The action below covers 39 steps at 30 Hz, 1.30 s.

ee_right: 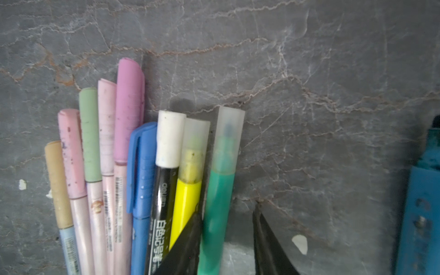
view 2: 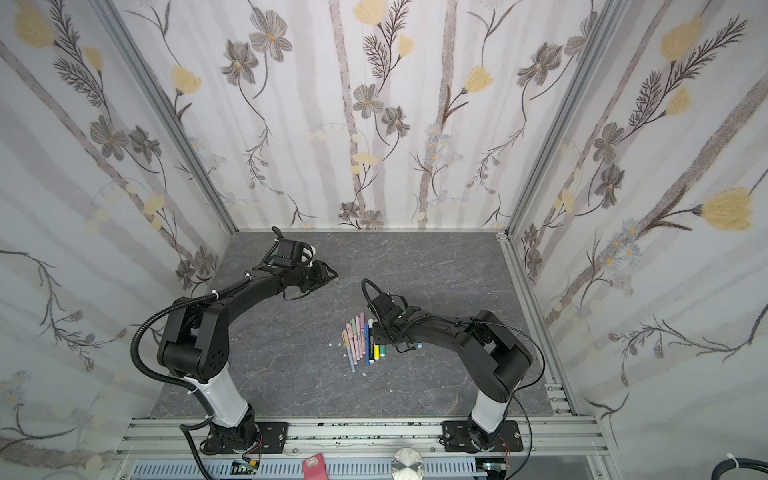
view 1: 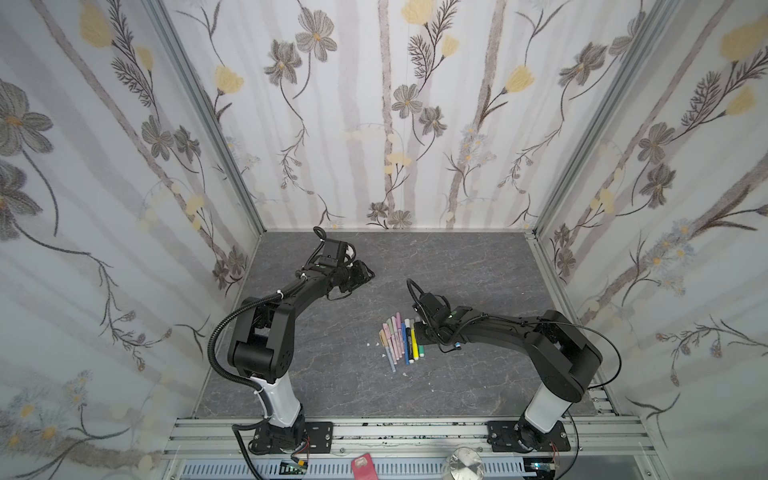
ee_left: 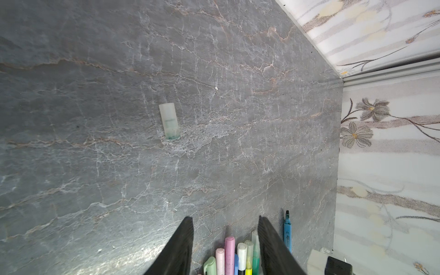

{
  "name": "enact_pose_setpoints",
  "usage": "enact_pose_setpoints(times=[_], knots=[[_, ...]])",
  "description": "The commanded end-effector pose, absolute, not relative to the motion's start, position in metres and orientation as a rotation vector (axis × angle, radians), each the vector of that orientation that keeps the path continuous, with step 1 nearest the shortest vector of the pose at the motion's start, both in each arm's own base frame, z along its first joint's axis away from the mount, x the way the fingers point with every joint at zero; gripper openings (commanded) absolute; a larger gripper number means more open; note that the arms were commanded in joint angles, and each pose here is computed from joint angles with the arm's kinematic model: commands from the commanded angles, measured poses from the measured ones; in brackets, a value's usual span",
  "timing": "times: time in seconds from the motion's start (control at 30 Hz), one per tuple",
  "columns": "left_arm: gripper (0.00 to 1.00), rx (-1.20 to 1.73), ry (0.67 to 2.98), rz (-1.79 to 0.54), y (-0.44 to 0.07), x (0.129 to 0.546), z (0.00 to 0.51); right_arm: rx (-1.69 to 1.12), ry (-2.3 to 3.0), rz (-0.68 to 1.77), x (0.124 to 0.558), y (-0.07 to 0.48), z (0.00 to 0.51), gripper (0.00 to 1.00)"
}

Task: Open the pen caps
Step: 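Open the right gripper to release the blue marker beside the pen row, then close the right gripper on the green highlighter body, then lift the green highlighter with the right gripper while the left gripper grasps its cap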

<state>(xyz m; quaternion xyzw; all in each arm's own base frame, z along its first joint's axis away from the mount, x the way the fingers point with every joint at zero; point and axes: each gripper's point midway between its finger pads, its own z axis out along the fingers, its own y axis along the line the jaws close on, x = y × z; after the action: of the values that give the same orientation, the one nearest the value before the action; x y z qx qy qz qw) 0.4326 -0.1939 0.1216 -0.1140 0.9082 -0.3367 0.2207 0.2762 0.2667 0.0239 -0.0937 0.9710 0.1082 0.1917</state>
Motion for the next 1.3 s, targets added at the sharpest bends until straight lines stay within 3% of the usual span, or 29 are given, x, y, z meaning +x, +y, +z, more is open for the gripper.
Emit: enact_pose_setpoints(times=[0.0, 0.2, 0.73, 1.27], knots=[[0.46, -0.303, 2.476, -0.955, -0.196, 0.436, 0.130, -0.250, 2.737, 0.254, 0.274, 0.261, 0.019, 0.34], [0.46, -0.285, 2.474, -0.981, -0.199, 0.433, 0.135, -0.263, 2.759, 0.247, 0.267, 0.256, 0.011, 0.27], [0.47, -0.246, 2.479, -0.996, -0.206, 0.423, 0.145, -0.354, 2.812, 0.075, 0.240, 0.232, -0.010, 0.30], [0.47, -0.133, 2.508, -1.065, -0.243, 0.403, 0.156, -0.392, 2.740, 0.192, 0.247, 0.239, 0.022, 0.07]])
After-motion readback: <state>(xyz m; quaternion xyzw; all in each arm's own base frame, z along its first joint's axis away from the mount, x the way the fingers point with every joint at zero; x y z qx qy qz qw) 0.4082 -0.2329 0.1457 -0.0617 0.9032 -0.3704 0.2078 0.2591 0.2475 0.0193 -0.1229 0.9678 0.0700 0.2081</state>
